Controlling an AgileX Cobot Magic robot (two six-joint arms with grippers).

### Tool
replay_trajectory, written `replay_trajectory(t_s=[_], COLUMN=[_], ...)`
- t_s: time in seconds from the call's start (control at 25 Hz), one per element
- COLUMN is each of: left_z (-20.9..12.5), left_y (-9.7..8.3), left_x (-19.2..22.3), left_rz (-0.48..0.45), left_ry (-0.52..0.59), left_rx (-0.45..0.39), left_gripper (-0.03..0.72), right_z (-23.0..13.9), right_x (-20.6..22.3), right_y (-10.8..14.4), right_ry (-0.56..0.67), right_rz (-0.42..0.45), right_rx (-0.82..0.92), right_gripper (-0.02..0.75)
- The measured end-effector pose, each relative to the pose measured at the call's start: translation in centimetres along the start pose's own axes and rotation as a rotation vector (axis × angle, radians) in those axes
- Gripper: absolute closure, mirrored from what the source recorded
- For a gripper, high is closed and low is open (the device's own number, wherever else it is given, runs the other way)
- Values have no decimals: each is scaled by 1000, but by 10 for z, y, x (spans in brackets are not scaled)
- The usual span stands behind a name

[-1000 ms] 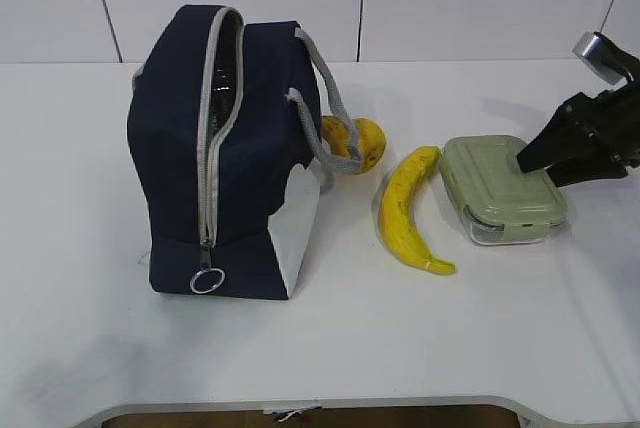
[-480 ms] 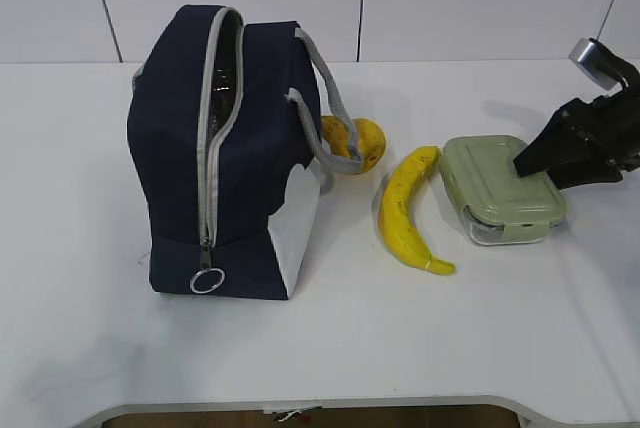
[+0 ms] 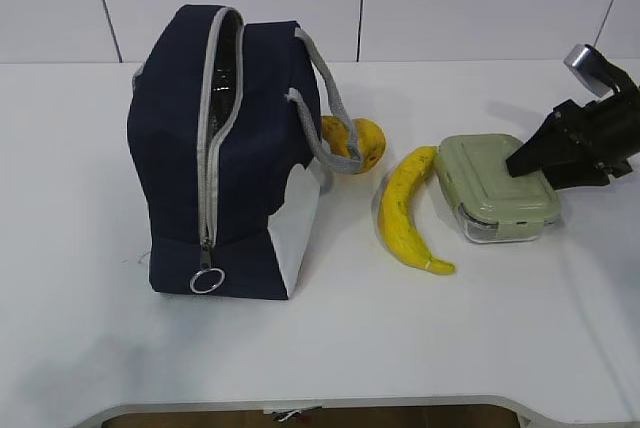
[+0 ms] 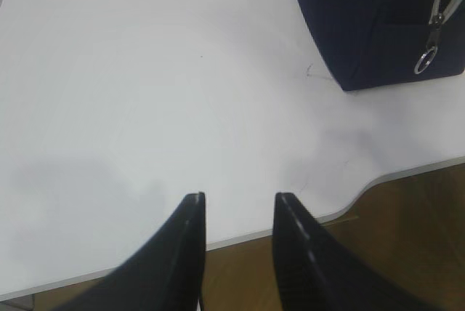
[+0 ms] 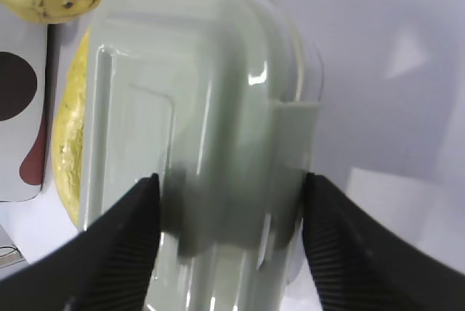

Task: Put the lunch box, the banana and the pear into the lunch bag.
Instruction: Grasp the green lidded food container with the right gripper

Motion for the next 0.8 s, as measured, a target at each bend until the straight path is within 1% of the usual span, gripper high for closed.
replay_trajectory(t_s=[0.4,0.8], left_z=[0,0], left_y=[0,0], left_x=[0,0], left_rz=[0,0], left_ry=[0,0], left_rx=[0,0], left_gripper=[445,445], right_z=[2,2], right_x=[-1,-1], right_y=[1,1], right_ry=[-11,-11], right_rz=[10,11], right_rx=[6,6], right_gripper=[364,374])
Point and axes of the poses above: a point on each arm's last joint axis where the gripper is mounted, x pointing out along that axis toward the gripper, y along the wrist's bending axis when the last joint is at zero, z = x × y, the point moved 6 cm from there along x, pointing out along that axis toward the gripper, and after that the axes turned 10 degrees about x, right-handed, at the moved point
